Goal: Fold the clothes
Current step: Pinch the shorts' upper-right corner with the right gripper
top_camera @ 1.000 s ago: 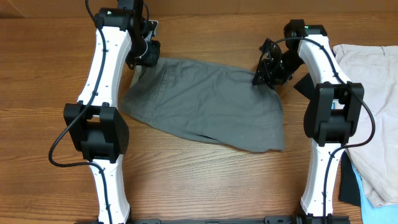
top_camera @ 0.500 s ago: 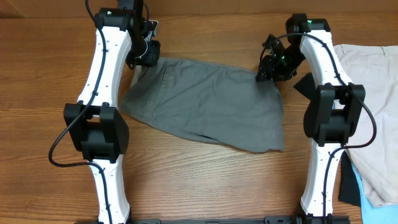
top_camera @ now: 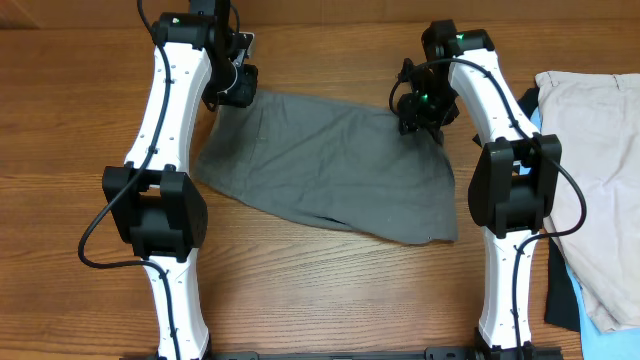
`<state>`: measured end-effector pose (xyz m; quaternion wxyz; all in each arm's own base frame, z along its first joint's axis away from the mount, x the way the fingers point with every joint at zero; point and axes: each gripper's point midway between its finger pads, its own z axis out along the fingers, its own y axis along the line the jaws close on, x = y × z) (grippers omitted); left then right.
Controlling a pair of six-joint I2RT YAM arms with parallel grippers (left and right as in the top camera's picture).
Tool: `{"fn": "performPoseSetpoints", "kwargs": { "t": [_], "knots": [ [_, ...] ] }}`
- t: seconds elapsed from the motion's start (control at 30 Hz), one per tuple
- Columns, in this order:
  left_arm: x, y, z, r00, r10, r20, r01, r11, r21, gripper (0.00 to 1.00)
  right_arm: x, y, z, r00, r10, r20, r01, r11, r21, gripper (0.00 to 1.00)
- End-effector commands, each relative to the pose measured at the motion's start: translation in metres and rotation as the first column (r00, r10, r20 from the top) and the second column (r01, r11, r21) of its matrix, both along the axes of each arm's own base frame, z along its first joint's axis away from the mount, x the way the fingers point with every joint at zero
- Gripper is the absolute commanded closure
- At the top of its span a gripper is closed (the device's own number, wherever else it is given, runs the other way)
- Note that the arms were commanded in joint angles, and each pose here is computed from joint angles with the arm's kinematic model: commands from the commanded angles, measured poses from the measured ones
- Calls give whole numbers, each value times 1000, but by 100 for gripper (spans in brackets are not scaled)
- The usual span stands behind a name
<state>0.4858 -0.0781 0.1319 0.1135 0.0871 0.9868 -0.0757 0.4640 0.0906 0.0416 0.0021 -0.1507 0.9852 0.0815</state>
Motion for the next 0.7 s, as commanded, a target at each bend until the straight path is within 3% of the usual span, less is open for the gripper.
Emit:
{"fn": "performPoseSetpoints", "kwargs": {
  "t": [0.0, 0.2, 0.67],
  "knots": [
    [3, 2, 7, 1000, 18, 21, -18, 1000, -6, 77, 15, -6, 13, 998, -19, 60, 21, 999, -33, 46],
    [4, 2, 7, 1000, 18, 23, -18, 1000, -6, 77, 13, -6, 30, 998, -19, 60, 21, 999, -33, 46],
    [2, 2, 6, 1000, 18, 17, -18, 1000, -5, 77, 1, -7, 15, 999, -32, -1, 32, 999, -40, 46]
  ]
}}
